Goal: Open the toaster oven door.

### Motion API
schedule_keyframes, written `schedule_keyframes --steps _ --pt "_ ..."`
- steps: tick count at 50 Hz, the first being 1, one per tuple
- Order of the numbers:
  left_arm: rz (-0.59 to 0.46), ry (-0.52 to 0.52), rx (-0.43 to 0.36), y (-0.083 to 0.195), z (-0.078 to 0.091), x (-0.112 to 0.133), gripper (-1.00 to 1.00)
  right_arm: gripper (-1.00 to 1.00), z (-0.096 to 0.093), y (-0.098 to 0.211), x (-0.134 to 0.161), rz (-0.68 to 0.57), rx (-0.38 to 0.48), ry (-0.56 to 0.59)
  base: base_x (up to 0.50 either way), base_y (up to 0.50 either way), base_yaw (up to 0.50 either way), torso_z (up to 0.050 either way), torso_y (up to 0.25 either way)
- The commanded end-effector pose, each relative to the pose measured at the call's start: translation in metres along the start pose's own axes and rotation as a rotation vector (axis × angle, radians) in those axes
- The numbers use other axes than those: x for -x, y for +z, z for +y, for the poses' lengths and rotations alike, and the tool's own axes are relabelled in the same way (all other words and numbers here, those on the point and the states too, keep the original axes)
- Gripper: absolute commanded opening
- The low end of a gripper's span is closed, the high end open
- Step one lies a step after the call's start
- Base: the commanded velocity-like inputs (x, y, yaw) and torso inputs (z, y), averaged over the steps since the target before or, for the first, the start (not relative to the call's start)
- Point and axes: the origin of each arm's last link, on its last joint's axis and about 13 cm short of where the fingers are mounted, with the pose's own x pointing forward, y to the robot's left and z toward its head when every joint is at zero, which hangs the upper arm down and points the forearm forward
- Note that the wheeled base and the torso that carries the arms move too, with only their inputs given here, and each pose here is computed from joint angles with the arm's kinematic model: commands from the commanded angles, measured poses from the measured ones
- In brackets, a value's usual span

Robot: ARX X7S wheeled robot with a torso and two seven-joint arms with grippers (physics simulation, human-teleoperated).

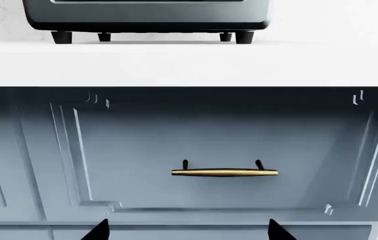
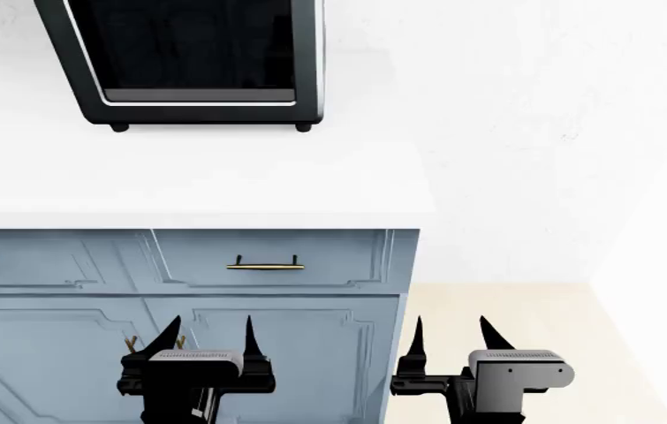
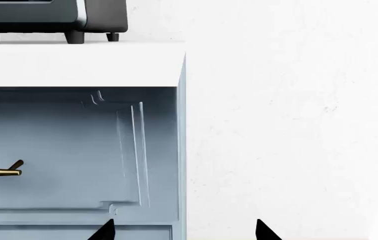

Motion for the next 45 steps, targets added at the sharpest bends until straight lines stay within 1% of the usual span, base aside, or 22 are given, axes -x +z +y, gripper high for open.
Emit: schedule_keyframes --steps 1,7,8,9,13,21,25,29,36,42,45 --pt "0.001 0.0 0.0 0.0 0.0 0.0 1.0 1.0 0.0 0.0 0.0 0.001 0.0 -0.001 0.0 0.0 0.0 0.0 0.0" --pt "-0.005 -0.011 -0.009 0.0 -0.001 0.001 1.0 1.0 0.0 0.0 0.0 0.002 -0.001 -0.004 0.0 0.0 0.0 0.0 0.0" --pt "-0.007 -0.011 0.02 0.001 0.0 0.002 1.0 1.0 0.001 0.0 0.001 0.002 0.0 -0.004 0.0 0.0 0.0 0.0 0.0" --pt "-0.001 -0.008 0.028 0.001 0.0 0.002 1.0 1.0 0.001 0.0 0.001 0.003 0.0 -0.003 0.0 0.0 0.0 0.0 0.0" --pt "0.009 -0.009 0.037 0.003 0.001 0.002 1.0 1.0 0.001 0.001 0.0 0.0 0.005 -0.002 0.0 0.0 0.0 0.047 0.0" --pt "-0.007 -0.021 0.039 0.017 0.001 0.001 1.0 1.0 -0.001 0.011 -0.006 -0.018 0.013 -0.005 0.0 0.0 0.0 0.05 0.0" --pt "-0.031 -0.032 0.035 0.033 0.003 -0.003 1.0 1.0 -0.002 0.019 -0.011 -0.031 0.02 0.0 0.0 0.0 0.0 0.05 0.0" --pt "-0.064 -0.055 0.029 0.053 0.005 -0.009 1.0 1.0 -0.007 0.035 -0.02 -0.061 0.019 -0.001 0.0 0.0 0.0 0.05 0.0" --pt "-0.137 -0.077 -0.01 0.099 0.015 -0.031 1.0 1.0 -0.02 0.081 -0.044 -0.138 0.063 -0.002 0.0 0.0 0.0 0.05 0.0" --pt "-0.176 -0.083 -0.022 0.133 0.024 -0.053 1.0 1.0 -0.029 0.11 -0.062 -0.169 0.09 0.004 0.0 0.0 0.0 0.05 0.0" --pt "-0.185 -0.085 -0.025 0.146 0.027 -0.061 1.0 1.0 -0.032 0.122 -0.068 -0.18 0.097 0.006 0.0 0.0 0.0 0.05 0.0"
